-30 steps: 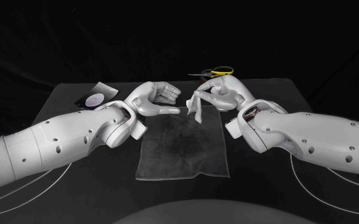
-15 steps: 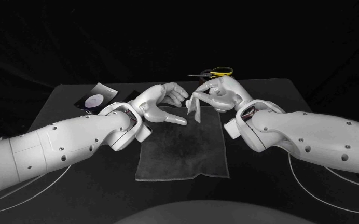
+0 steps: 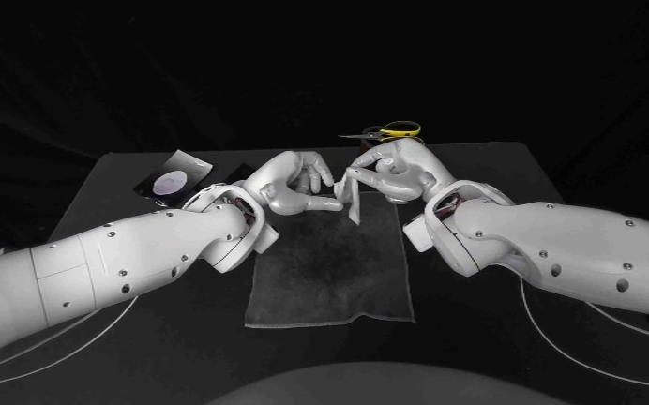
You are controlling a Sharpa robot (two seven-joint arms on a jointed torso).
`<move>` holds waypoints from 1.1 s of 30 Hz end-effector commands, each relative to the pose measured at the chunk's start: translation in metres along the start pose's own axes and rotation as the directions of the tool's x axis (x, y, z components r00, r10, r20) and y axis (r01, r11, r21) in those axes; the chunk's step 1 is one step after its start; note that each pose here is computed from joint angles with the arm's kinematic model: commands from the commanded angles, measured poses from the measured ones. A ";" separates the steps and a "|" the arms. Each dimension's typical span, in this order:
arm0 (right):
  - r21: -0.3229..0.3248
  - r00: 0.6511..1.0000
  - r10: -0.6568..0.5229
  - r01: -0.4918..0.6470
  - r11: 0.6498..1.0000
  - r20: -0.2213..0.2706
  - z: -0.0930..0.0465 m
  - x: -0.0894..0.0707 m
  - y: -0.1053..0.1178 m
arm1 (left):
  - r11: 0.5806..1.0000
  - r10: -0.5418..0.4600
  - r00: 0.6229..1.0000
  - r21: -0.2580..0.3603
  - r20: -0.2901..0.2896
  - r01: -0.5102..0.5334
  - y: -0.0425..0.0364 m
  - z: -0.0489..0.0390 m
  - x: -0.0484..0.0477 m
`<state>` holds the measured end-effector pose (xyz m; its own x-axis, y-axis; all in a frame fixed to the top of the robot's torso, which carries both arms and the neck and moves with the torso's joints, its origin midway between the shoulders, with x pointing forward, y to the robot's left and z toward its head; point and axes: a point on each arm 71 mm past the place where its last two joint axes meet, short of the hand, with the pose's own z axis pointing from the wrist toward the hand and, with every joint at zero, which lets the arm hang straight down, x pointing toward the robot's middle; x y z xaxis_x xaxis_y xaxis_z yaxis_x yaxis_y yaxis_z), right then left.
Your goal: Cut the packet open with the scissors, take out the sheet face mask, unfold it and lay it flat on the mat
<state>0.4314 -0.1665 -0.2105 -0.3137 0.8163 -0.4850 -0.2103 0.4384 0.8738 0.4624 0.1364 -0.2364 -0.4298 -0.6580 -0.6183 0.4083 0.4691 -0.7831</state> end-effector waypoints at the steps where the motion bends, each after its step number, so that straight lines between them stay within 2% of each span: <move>1: -0.010 1.000 -0.003 0.003 1.000 -0.017 0.000 0.002 0.002 | 0.996 0.046 0.999 -0.075 0.023 -0.044 0.0021 0.0017 0.0009; 8: -0.009 1.000 -0.004 0.004 1.000 -0.017 0.001 0.002 0.002 | 0.992 0.058 0.998 -0.111 -0.006 -0.058 0.0023 0.0026 0.0051; 19: -0.004 1.000 -0.010 0.010 1.000 -0.014 0.003 0.003 0.001 | 0.989 0.064 0.996 -0.130 -0.070 -0.072 -0.0008 0.0028 0.0135; 33: -0.001 1.000 -0.011 0.011 1.000 -0.019 0.004 0.004 0.001 | 0.991 0.068 0.995 -0.110 -0.075 -0.076 -0.0058 0.0038 0.0171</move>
<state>0.4344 -0.1629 -0.2125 -0.3166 0.8130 -0.4886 -0.2040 0.4447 0.8721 0.4571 0.1235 -0.2425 -0.4508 -0.5926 -0.6675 0.3390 0.5782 -0.7422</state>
